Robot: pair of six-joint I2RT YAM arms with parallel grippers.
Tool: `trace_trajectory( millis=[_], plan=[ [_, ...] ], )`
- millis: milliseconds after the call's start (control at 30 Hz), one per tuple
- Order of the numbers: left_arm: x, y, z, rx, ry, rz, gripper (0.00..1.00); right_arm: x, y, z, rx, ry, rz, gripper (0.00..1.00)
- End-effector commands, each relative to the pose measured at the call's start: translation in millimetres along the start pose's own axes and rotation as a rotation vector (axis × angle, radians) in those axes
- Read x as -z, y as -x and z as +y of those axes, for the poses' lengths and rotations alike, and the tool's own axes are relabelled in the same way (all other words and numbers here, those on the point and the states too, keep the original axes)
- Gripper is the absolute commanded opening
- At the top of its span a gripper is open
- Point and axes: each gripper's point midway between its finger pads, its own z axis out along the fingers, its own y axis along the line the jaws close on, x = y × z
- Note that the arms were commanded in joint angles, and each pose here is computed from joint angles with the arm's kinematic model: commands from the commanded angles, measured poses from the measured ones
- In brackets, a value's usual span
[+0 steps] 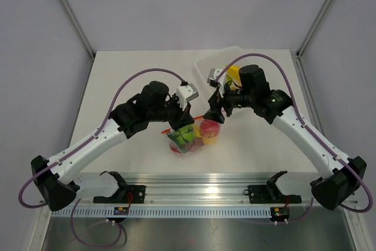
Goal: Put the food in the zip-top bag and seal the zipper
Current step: Adjust the zipper food storage bag at the center of the board.
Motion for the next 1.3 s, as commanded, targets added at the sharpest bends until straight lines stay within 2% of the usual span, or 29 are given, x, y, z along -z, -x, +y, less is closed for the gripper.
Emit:
trace_trajectory(
  millis=[0,167,300,367,400,433,467,500,533,667,700,733,833,900,1000,1067,1167,1200,1267],
  plan=[
    [4.9,31.3,-6.9,-0.057,-0.049,-0.119,0.00,-10.0,3.2,16.1,0.059,0.076,0.009,0.74],
    [2.9,30.2,-6.5,-0.051,-0.059,-0.113,0.00,-21.3,-4.0,21.7,0.052,0.111,0.032,0.71],
    [5.4,30.3,-5.8,-0.053,-0.058,-0.118,0.00,-27.8,-14.3,19.4,0.034,0.111,0.055,0.59],
    [5.6,29.4,-6.0,-0.054,-0.061,-0.117,0.00,-30.2,-15.7,17.3,0.026,0.105,0.059,0.48],
    [6.1,29.8,-5.7,-0.054,-0.060,-0.119,0.00,-30.5,-14.5,17.1,0.022,0.104,0.055,0.38],
    [6.3,29.8,-5.1,-0.054,-0.058,-0.119,0.00,-31.0,-13.5,17.0,0.024,0.105,0.049,0.38],
    [6.0,29.2,-5.1,-0.051,-0.059,-0.118,0.00,-30.2,-10.7,17.1,0.028,0.103,0.040,0.20],
    [6.4,29.8,-4.6,-0.051,-0.057,-0.119,0.00,-29.3,-9.1,17.7,0.023,0.101,0.033,0.07],
    [6.4,29.9,-4.6,-0.051,-0.057,-0.119,0.00,-28.8,-4.9,16.1,0.030,0.091,0.018,0.01],
    [16.9,43.8,-4.4,-0.056,-0.034,-0.136,0.01,-18.2,16.9,20.1,0.056,0.079,-0.048,0.00],
    [21.5,42.5,-3.5,-0.049,-0.021,-0.120,0.11,-12.2,25.3,23.1,0.059,0.072,-0.075,0.00],
    [25.6,45.8,0.3,-0.049,0.008,-0.123,0.45,-9.6,31.6,23.4,0.071,0.068,-0.101,0.00],
    [50.1,61.1,5.6,-0.060,0.091,-0.183,0.73,-4.8,37.8,25.9,0.071,0.052,-0.148,0.00],
    [67.5,62.5,9.8,-0.054,0.148,-0.232,0.81,-16.4,12.5,24.4,0.023,0.056,-0.109,0.00],
    [86.9,63.2,25.7,0.004,0.255,-0.292,0.83,-46.2,-35.9,11.3,-0.048,0.039,-0.017,0.00],
    [88.3,54.8,35.5,0.033,0.299,-0.286,0.84,-55.6,-46.7,6.4,-0.092,0.046,0.047,0.00],
    [100.5,56.2,46.5,0.076,0.362,-0.309,0.83,-41.5,3.2,7.4,-0.039,0.046,-0.013,0.00],
    [108.7,59.6,48.0,0.091,0.379,-0.330,0.84,-28.1,32.6,11.1,0.015,0.039,-0.081,0.00],
    [121.7,68.8,48.0,0.094,0.402,-0.367,0.83,-4.3,63.7,21.9,0.079,0.032,-0.172,0.00]
  ],
)
